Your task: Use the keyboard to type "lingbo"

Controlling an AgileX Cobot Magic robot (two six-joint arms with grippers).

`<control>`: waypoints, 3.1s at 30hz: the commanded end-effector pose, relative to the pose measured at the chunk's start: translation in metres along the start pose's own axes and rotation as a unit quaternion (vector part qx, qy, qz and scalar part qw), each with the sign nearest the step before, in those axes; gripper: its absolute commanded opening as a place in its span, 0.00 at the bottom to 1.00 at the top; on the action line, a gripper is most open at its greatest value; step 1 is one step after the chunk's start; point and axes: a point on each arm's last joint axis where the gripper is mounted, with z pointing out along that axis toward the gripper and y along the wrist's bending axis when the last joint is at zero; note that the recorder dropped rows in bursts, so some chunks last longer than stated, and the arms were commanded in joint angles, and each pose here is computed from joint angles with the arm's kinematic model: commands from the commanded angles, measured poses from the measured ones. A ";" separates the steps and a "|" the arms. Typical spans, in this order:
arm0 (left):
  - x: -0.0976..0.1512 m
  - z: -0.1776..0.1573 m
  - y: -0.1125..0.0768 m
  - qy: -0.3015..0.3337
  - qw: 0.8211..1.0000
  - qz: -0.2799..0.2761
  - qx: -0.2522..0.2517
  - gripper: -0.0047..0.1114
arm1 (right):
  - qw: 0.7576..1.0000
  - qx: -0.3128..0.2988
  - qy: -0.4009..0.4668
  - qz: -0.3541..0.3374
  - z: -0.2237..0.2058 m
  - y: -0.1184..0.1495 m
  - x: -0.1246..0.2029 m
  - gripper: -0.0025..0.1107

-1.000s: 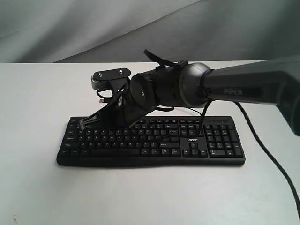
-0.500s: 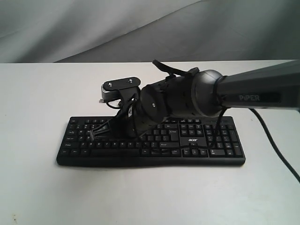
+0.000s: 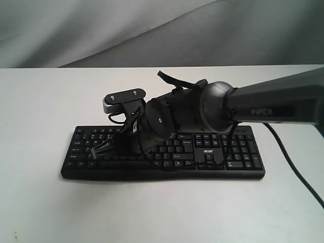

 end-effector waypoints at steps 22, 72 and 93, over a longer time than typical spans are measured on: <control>0.001 0.000 0.000 -0.001 1.000 -0.006 0.000 0.04 | 1.000 0.000 -0.001 -0.005 0.001 0.001 0.002 0.02; 0.001 0.000 0.000 -0.001 1.000 -0.006 0.000 0.04 | 1.000 0.000 -0.004 0.006 0.014 -0.001 0.006 0.02; 0.001 0.000 0.000 -0.001 1.000 -0.006 0.000 0.04 | 1.000 0.002 0.014 0.020 0.022 -0.003 0.013 0.02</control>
